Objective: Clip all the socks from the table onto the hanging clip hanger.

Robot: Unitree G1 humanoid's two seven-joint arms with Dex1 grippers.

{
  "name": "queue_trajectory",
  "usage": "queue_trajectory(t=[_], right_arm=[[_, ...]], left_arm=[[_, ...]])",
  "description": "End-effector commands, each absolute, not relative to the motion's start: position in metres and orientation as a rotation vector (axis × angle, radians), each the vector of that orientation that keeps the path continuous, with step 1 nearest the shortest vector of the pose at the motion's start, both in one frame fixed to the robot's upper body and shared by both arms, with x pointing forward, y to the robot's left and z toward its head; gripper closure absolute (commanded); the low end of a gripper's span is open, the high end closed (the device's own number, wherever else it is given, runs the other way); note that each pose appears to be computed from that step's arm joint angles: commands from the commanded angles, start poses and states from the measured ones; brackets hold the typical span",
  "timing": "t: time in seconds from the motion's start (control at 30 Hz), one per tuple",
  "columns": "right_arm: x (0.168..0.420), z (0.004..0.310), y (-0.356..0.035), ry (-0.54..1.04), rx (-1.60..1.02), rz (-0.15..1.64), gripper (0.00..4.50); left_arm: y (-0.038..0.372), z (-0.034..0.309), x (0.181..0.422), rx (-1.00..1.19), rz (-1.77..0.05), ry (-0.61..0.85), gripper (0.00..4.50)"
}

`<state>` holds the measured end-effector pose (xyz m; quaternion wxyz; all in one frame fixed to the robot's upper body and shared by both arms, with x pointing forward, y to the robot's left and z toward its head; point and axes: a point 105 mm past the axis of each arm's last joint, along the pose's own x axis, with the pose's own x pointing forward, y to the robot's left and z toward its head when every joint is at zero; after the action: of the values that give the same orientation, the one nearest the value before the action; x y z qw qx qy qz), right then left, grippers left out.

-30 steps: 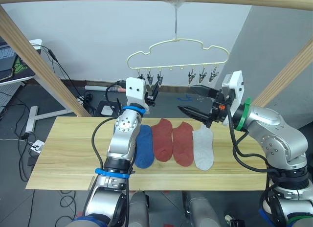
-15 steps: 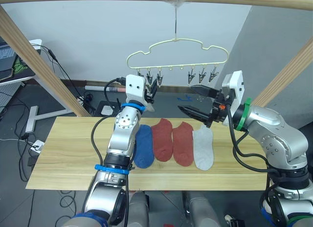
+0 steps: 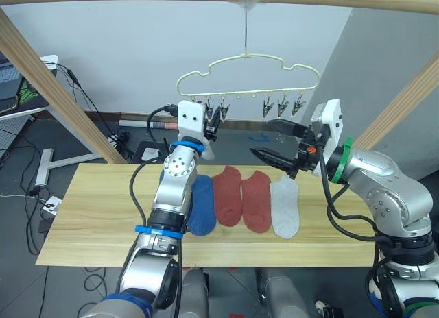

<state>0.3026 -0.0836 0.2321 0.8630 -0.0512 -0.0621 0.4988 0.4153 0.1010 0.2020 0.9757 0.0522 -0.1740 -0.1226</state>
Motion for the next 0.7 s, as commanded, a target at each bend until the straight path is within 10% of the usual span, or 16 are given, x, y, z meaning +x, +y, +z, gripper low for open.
queue_trajectory(t=[0.03, 0.2, 0.53, 0.7], right_arm=[[0.2963, 0.2458, -0.0844, -0.186, -0.125, 1.054, 0.00], [0.2977, 0.2458, -0.0849, -0.186, -0.128, 1.050, 0.00], [0.2965, 0.2455, -0.0846, -0.183, -0.125, 1.053, 0.00], [0.2966, 0.2452, -0.0842, -0.181, -0.124, 1.054, 0.00]], left_arm=[[0.0990, 0.2183, 0.4128, 0.097, -0.245, -0.415, 1.80], [0.0988, 0.2183, 0.4127, 0.094, -0.247, -0.416, 1.80], [0.0968, 0.2175, 0.4107, 0.082, -0.259, -0.414, 4.27], [0.0970, 0.2183, 0.4110, 0.081, -0.258, -0.415, 4.48]])
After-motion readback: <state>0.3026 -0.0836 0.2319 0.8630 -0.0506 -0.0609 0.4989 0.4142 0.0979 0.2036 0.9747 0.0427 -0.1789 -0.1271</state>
